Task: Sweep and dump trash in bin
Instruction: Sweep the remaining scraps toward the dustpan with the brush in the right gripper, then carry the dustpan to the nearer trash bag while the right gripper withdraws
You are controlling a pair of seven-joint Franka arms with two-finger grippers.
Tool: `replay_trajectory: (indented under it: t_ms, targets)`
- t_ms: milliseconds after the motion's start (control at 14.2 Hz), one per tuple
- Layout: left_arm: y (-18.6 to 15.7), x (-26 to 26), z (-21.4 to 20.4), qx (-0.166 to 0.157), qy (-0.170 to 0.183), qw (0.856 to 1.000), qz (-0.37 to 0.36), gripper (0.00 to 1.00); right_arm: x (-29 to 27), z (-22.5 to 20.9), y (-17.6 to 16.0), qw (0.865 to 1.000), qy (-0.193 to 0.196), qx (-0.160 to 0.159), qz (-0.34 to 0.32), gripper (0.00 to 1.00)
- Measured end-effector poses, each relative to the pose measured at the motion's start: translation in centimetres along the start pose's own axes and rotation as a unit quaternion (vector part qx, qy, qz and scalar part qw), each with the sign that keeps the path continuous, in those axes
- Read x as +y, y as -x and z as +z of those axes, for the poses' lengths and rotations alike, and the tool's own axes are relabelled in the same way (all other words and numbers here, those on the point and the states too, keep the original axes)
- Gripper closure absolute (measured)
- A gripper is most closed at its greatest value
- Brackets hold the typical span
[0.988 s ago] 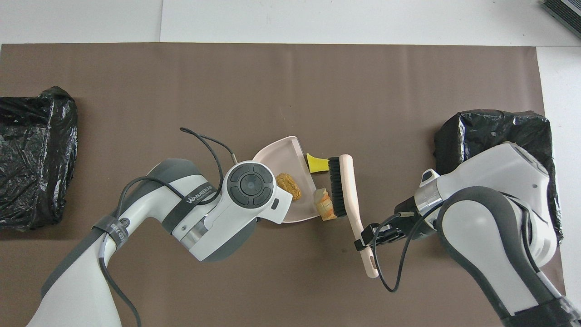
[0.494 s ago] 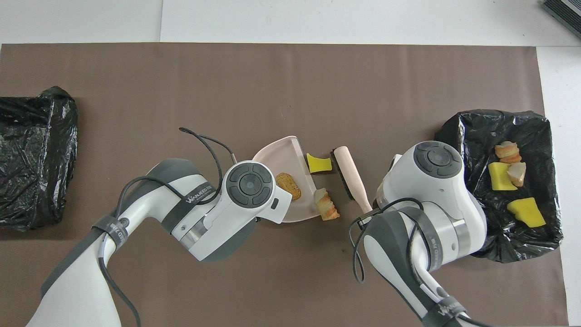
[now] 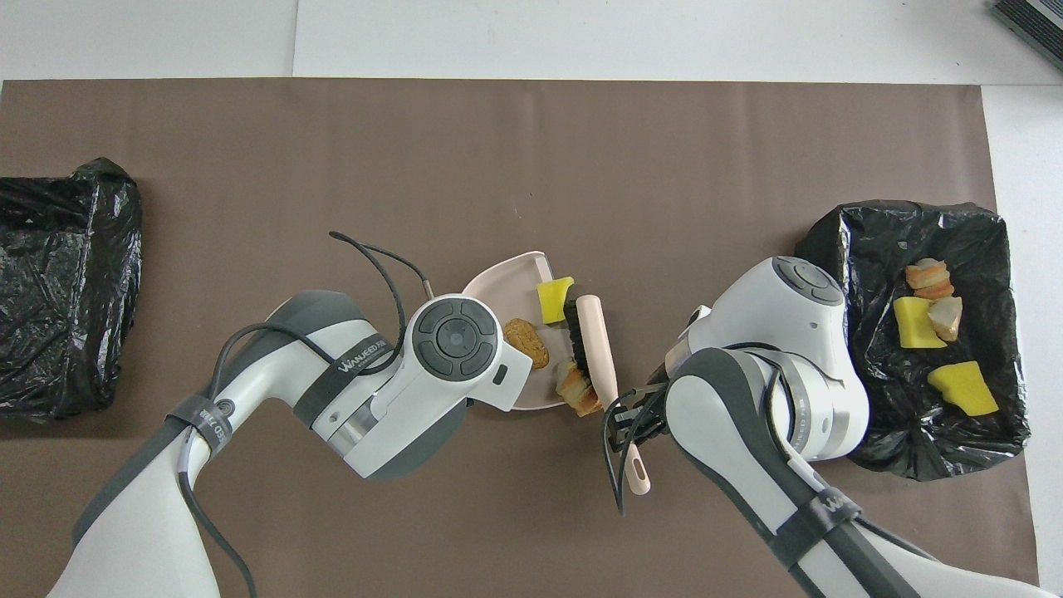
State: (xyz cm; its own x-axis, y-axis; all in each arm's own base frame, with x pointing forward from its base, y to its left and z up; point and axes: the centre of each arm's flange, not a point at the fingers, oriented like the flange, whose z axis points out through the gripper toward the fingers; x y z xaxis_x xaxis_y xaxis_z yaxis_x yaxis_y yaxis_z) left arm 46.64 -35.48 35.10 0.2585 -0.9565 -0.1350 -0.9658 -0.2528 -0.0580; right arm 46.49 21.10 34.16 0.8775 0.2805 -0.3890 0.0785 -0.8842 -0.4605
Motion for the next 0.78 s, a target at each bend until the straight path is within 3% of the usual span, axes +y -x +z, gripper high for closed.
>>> replay_trajectory:
  t_ms: [212,423,564,776]
  targets:
    - [0.1,0.0,0.0,0.000,0.000,1.000,0.000,0.67,-1.9,-1.5,1.3,0.999,-0.034,0.003,-0.005,0.74]
    - [0.1,0.0,0.0,0.000,0.000,1.000,0.000,0.67,-2.8,-5.4,3.8,1.000,-0.018,0.007,-0.024,0.74]
    - [0.1,0.0,0.0,0.000,0.000,1.000,0.000,0.67,-1.9,-7.7,4.4,0.996,0.076,0.017,-0.041,0.74]
    - [0.5,-0.5,0.1,-0.001,0.000,1.000,0.027,0.67,0.0,-8.7,3.5,0.973,0.219,0.031,-0.063,0.74]
